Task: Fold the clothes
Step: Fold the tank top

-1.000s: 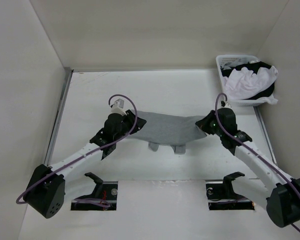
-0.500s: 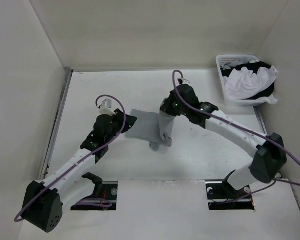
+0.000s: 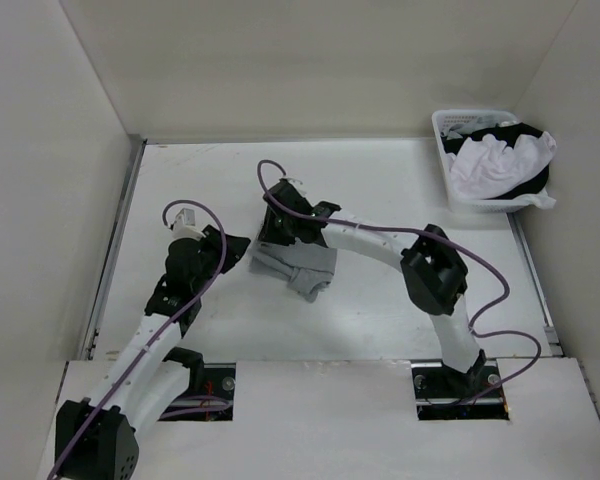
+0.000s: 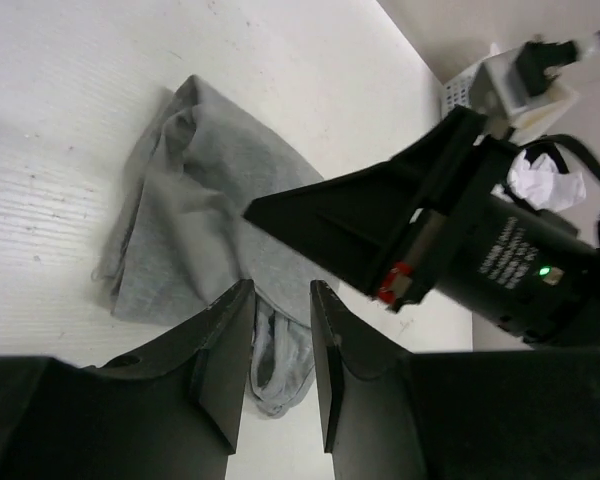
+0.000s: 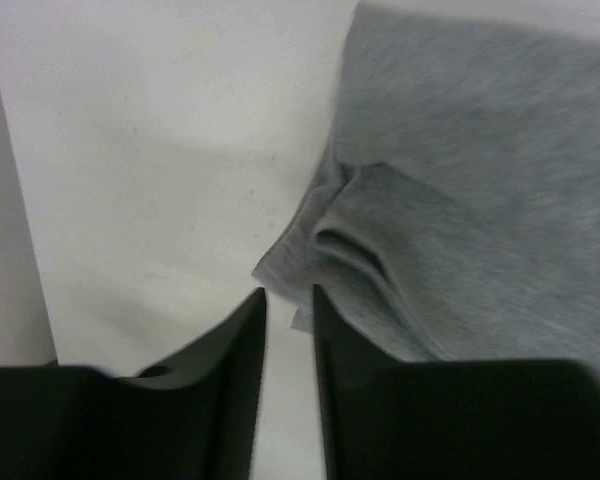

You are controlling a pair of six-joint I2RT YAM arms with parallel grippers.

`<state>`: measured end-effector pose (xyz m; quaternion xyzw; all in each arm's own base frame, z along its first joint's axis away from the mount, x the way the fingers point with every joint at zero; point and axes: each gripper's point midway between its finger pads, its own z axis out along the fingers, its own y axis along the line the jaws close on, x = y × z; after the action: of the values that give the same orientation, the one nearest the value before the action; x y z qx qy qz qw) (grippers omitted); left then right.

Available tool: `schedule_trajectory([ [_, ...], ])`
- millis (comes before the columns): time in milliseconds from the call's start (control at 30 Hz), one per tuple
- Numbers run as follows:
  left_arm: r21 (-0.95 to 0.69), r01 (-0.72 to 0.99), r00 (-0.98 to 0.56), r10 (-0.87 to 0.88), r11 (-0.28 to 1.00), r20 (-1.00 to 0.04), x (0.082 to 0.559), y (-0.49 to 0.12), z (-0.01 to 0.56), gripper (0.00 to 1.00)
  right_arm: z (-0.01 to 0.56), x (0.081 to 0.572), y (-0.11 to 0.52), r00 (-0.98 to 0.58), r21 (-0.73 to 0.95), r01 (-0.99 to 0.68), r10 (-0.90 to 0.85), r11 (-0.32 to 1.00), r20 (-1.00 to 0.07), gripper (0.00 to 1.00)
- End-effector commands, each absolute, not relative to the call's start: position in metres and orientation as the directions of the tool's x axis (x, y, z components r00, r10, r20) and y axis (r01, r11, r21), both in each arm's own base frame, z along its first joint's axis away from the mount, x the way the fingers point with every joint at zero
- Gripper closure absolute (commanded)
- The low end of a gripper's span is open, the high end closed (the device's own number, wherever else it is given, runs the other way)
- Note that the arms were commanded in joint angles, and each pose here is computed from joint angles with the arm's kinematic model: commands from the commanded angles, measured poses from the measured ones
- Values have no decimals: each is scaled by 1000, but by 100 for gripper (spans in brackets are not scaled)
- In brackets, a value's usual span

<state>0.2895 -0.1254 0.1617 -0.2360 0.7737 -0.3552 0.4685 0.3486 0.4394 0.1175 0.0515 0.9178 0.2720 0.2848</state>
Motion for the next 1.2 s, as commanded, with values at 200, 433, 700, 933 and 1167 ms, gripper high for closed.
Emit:
schedule_trajectory([
  [200, -749, -23, -401, -692, 662, -600, 290, -124, 175, 69, 210, 325, 436, -764, 697, -192, 341, 691, -548, 41],
  [433, -606, -49, -484, -550, 794, -680, 298, -154, 137, 66, 157, 336, 364, -761, 595, -185, 269, 782, -591, 96],
  [700, -548, -51, -487, -500, 835, -716, 317, -173, 118, 67, 124, 370, 377, -776, 519, -311, 102, 796, -622, 94],
  [933, -481, -153, -449, -494, 863, -744, 325, -149, 97, 66, 118, 397, 387, -772, 504, -312, 94, 806, -629, 66],
  [1167, -528, -139, -495, -521, 838, -695, 343, -152, 83, 68, 91, 406, 394, -827, 515, -287, 62, 807, -558, 78],
])
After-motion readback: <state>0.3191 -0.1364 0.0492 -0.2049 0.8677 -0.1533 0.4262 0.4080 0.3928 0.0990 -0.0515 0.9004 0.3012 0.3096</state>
